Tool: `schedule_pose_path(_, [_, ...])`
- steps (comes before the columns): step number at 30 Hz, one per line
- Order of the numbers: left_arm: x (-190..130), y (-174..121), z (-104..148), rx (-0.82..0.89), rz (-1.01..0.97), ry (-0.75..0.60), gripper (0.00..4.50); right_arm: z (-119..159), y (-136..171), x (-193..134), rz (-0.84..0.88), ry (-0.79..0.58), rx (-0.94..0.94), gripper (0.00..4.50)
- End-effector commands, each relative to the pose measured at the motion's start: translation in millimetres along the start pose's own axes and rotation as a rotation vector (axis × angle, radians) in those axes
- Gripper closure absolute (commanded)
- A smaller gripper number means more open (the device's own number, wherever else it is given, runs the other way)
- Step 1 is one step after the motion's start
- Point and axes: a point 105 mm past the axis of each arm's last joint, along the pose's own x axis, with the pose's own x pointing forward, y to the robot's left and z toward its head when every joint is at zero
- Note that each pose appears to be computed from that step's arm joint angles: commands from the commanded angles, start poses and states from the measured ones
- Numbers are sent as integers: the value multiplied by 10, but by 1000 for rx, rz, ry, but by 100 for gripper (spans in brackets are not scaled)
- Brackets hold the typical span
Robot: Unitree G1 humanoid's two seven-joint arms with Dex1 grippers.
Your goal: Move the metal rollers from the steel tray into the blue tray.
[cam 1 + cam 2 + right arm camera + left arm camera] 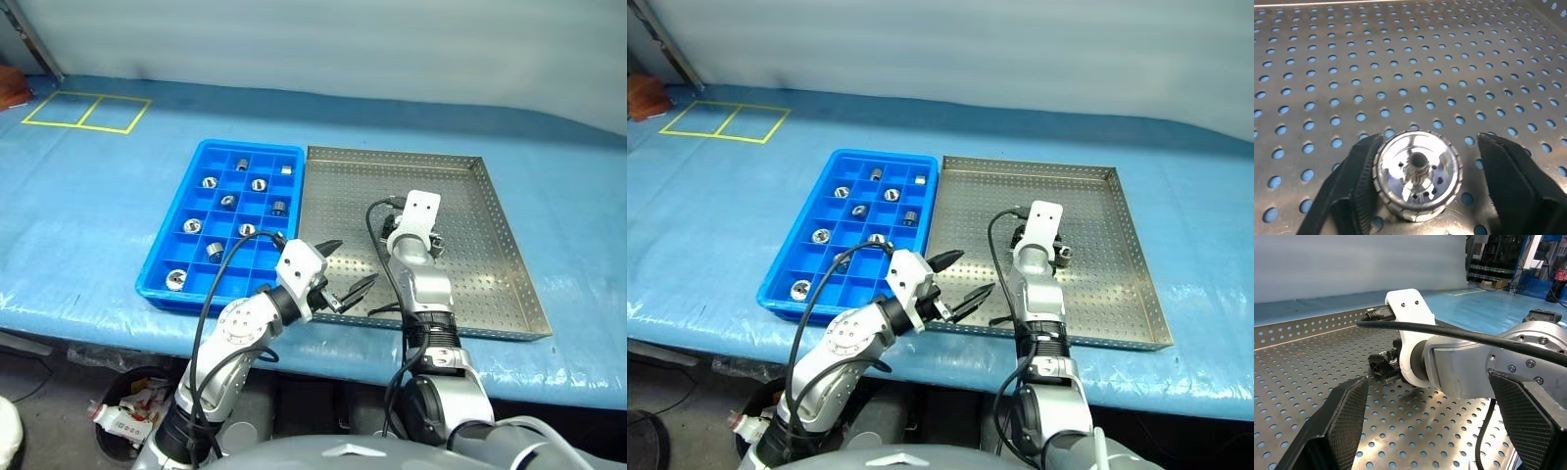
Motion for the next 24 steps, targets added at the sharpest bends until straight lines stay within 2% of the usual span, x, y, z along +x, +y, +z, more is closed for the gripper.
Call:
schedule_pose_path(1, [-2,1,50,-4,6,-27,20,150,14,-28,10,-64,-7,261])
schedule_pose_path(2, [-4,5,49,-3,8,-27,20,191,32,-44,18,-83,-21,277])
schedule_pose_path(6, [-34,41,59,-17,37,-35,20,413,182,-158,95,-180,-94,278])
schedule_pose_path(10, [-104,198,84,7,160,-58,20,654,549,-450,332,-233,-97,278])
schedule_pose_path(17, [-255,320,108,29,265,-94,20,749,1083,-983,714,-185,-167,278])
schedule_pose_path(24, [-385,318,67,42,311,-83,20,702,1313,-1304,884,-193,-236,278])
